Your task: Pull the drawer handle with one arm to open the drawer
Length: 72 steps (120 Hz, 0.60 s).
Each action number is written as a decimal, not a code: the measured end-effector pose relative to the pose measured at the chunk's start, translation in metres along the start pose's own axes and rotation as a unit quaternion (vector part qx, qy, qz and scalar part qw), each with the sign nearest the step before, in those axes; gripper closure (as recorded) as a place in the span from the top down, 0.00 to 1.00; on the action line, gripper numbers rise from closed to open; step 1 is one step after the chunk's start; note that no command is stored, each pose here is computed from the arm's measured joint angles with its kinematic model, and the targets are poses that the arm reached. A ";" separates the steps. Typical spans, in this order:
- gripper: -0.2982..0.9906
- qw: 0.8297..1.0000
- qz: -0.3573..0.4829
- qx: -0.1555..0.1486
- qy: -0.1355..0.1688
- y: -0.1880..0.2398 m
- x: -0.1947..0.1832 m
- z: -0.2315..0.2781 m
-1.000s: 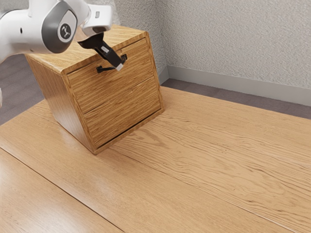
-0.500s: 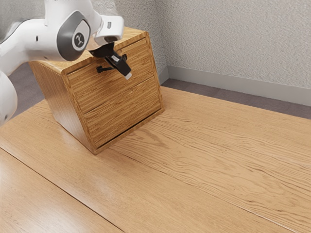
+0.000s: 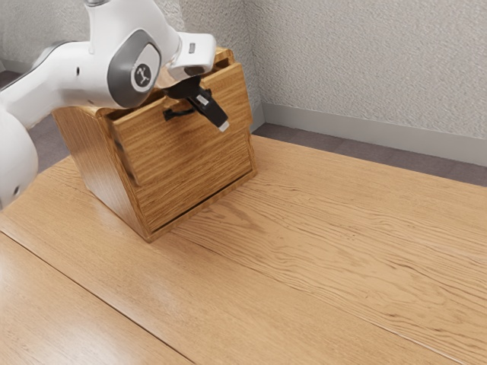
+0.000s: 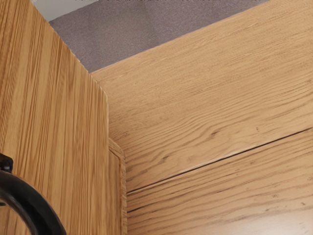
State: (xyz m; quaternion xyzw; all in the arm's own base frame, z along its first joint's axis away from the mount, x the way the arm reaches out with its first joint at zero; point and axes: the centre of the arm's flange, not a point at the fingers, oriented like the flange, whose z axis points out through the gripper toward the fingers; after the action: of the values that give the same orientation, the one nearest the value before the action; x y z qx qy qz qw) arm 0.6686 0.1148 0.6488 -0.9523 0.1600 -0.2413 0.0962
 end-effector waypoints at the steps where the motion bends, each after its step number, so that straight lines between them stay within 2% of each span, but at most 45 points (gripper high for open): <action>1: 0.69 1.000 0.000 0.000 0.000 0.000 0.000 0.000; 11: 0.66 1.000 0.002 -0.002 0.003 0.005 0.003 0.001; 13: 0.61 1.000 0.004 -0.003 0.004 0.007 0.004 0.000; 15: 0.52 1.000 0.006 -0.005 0.005 0.012 0.006 0.001; 19: 0.45 1.000 0.009 -0.007 0.005 0.018 0.009 0.006; 21: 0.43 1.000 0.011 -0.008 0.004 0.023 0.011 0.008; 23: 0.45 1.000 0.013 -0.009 0.006 0.027 0.013 0.009; 24: 0.40 1.000 0.012 -0.009 0.007 0.027 0.013 0.008; 25: 0.29 1.000 0.012 -0.009 0.010 0.028 0.014 0.006; 26: 0.25 1.000 0.012 -0.010 0.015 0.030 0.016 0.002; 32: 0.39 0.997 0.041 -0.027 0.059 0.080 0.046 -0.040; 39: 0.50 0.990 0.079 -0.050 0.106 0.139 0.070 -0.092; 45: 0.57 0.986 0.091 -0.056 0.128 0.158 0.074 -0.122; 52: 0.63 0.985 0.093 -0.055 0.138 0.160 0.065 -0.153; 56: 0.65 0.985 0.093 -0.054 0.134 0.158 0.048 -0.183; 60: 0.67 0.987 0.096 -0.058 0.117 0.156 0.028 -0.213; 72: 0.72 0.990 0.095 -0.102 0.017 0.169 -0.010 -0.234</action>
State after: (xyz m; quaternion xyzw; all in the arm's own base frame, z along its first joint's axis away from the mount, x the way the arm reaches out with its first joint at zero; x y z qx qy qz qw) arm 0.5020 -0.0639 0.8033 -0.9333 0.2748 -0.2302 0.0185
